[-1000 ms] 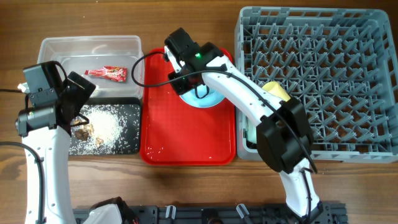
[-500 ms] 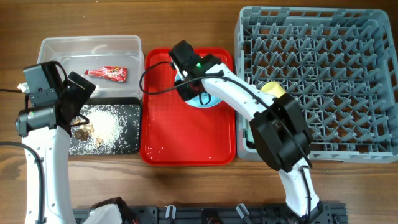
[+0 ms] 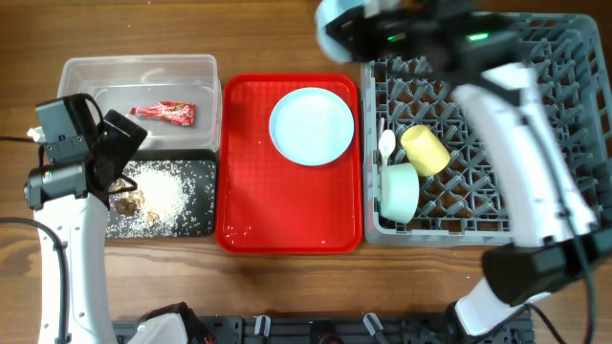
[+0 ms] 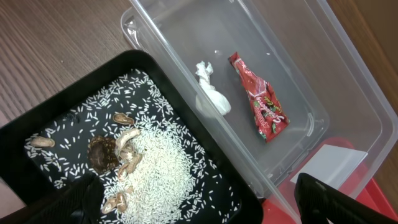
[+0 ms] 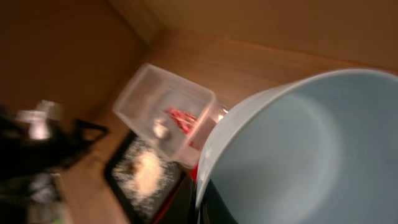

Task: Sort waste into correct bins and load items into the dishwasher rack
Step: 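Carry the blue bowl into the rack's back area and release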

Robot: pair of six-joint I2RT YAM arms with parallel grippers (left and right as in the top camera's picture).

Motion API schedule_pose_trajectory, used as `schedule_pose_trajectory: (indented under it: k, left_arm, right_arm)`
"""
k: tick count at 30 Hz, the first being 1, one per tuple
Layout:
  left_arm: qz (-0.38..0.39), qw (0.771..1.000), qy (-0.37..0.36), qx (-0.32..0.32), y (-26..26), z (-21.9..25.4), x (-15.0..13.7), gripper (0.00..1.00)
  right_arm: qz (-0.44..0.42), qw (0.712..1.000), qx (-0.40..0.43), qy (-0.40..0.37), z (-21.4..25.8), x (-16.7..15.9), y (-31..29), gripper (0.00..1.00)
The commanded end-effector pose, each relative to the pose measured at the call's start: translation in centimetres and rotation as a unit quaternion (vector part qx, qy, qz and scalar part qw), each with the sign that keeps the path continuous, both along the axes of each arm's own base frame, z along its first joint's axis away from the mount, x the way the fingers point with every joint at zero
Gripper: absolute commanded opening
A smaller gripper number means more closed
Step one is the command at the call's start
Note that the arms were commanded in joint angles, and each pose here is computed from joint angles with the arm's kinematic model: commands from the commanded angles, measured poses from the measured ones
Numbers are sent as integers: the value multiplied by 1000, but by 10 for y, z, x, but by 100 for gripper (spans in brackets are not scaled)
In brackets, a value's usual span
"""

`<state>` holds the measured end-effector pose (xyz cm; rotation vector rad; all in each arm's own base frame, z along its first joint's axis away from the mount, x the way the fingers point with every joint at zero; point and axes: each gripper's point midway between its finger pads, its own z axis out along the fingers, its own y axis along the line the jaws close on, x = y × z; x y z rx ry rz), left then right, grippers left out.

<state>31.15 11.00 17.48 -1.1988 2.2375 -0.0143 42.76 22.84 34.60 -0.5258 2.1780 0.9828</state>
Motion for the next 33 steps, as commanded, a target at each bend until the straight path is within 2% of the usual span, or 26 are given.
schedule_pose_trajectory:
  k: [1,8,11,16,24,28,30,33]
  left_arm:
    - [-3,1000,-7,8,2,6,1,100]
    - [-3,1000,-6,8,2,6,1,99]
    - [-3,1000,-7,8,2,6,1,100]
    - [-3,1000,-7,8,2,6,1,100]
    - [-3,1000,-7,8,2,6,1,100]
    - [-3,1000,-7,8,2,6,1,100]
    - [-3,1000,-7,8,2,6,1,100]
    - [-3,1000,-7,8,2,6,1,100]
  right_arm:
    - [132,971,194,47,19,-9,-44,4]
    - [41,961,244,121,-80,42,-117,4]
    - [27,956,254,146,-119,43,-119,4]
    - [11,949,258,179,-157,38,-119,4]
    - [-5,945,260,197,-162,40,-119,4]
    - [45,936,303,176,-112,48,-106,4]
    - [43,937,300,174,-114,49,-100,4]
    - [10,938,291,191,-144,47,-100,4]
